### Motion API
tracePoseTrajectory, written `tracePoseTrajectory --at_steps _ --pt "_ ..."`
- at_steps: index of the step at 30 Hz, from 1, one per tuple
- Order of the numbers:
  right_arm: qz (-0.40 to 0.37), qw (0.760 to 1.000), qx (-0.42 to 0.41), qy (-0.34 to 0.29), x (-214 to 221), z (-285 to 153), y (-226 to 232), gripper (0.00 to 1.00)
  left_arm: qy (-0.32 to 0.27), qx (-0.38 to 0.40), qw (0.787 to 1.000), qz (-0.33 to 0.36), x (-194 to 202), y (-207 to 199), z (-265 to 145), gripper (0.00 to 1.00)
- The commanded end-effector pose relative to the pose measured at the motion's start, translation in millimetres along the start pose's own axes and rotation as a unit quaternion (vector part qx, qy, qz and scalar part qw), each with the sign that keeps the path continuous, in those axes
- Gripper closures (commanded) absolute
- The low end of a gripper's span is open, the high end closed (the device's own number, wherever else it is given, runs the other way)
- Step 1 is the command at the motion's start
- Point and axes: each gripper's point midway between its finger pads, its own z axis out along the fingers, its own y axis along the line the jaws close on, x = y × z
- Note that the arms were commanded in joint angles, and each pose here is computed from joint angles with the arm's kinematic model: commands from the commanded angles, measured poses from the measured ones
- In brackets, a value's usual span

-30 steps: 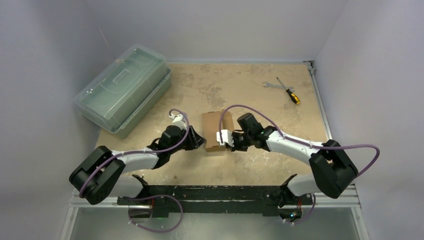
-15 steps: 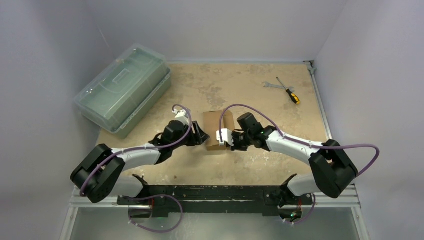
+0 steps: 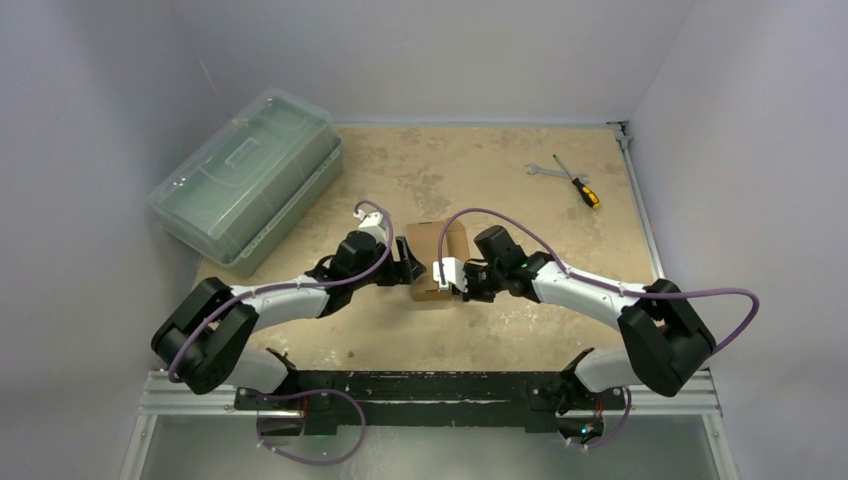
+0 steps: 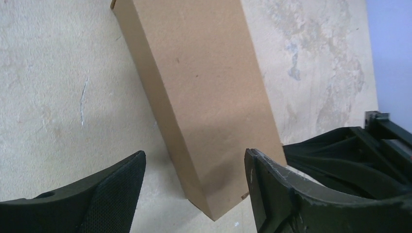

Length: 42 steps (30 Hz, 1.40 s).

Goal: Fold the paper box
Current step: Close the paper box at the center of the board.

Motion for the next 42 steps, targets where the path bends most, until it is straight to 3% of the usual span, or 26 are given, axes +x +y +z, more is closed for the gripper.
tracePoseTrajectory --at_steps 1,8,42 --pt "-0.019 0.999 0.031 -0.021 -16.1 -5.7 -18.7 1.00 0.006 0.007 1.000 0.013 -2.2 -6.4 7.4 0.28" --pt "-0.017 0.999 0.040 -0.021 -16.4 -6.3 -21.8 1.00 0.024 -0.006 1.000 0.016 5.2 1.0 13.4 0.35" --pt "0.046 0.998 0.050 -0.008 -9.7 -1.3 -31.6 1.00 0.050 -0.030 0.998 0.013 20.3 15.5 20.7 0.39"
